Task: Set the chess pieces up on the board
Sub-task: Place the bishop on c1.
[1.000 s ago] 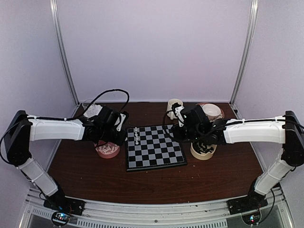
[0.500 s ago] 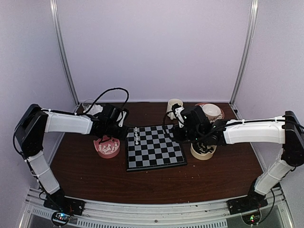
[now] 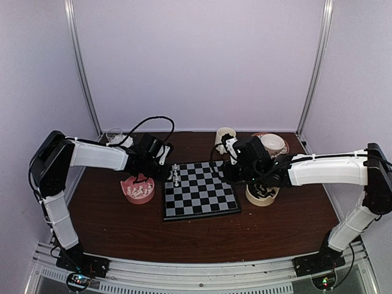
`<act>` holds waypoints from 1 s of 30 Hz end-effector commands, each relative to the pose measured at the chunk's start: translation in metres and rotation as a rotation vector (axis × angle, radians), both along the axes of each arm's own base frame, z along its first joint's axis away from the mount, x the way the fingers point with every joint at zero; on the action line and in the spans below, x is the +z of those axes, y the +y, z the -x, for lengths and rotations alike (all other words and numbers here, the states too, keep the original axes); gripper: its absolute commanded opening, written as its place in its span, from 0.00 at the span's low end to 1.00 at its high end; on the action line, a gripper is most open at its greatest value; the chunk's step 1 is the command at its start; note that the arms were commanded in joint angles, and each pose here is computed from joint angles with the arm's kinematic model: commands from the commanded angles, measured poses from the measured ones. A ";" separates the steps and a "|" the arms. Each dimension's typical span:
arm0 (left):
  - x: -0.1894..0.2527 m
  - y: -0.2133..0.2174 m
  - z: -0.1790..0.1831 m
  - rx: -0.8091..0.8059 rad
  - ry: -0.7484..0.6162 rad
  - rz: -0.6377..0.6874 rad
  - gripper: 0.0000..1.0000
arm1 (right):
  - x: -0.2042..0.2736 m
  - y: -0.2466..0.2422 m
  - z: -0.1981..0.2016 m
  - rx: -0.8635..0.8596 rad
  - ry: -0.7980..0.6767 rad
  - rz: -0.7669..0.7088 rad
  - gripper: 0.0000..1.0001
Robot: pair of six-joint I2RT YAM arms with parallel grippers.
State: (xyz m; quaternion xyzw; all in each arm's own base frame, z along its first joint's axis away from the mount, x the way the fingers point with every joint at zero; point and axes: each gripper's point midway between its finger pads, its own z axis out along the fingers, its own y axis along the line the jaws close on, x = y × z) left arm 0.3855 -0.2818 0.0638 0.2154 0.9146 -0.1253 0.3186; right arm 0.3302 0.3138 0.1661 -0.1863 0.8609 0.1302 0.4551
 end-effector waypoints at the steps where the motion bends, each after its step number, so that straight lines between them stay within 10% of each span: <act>1: 0.005 -0.008 -0.004 -0.030 -0.012 0.001 0.02 | 0.004 -0.002 -0.001 -0.005 -0.011 -0.010 0.23; 30: -0.006 -0.005 -0.003 -0.020 0.010 -0.075 0.09 | 0.004 -0.004 -0.001 -0.009 -0.012 -0.003 0.23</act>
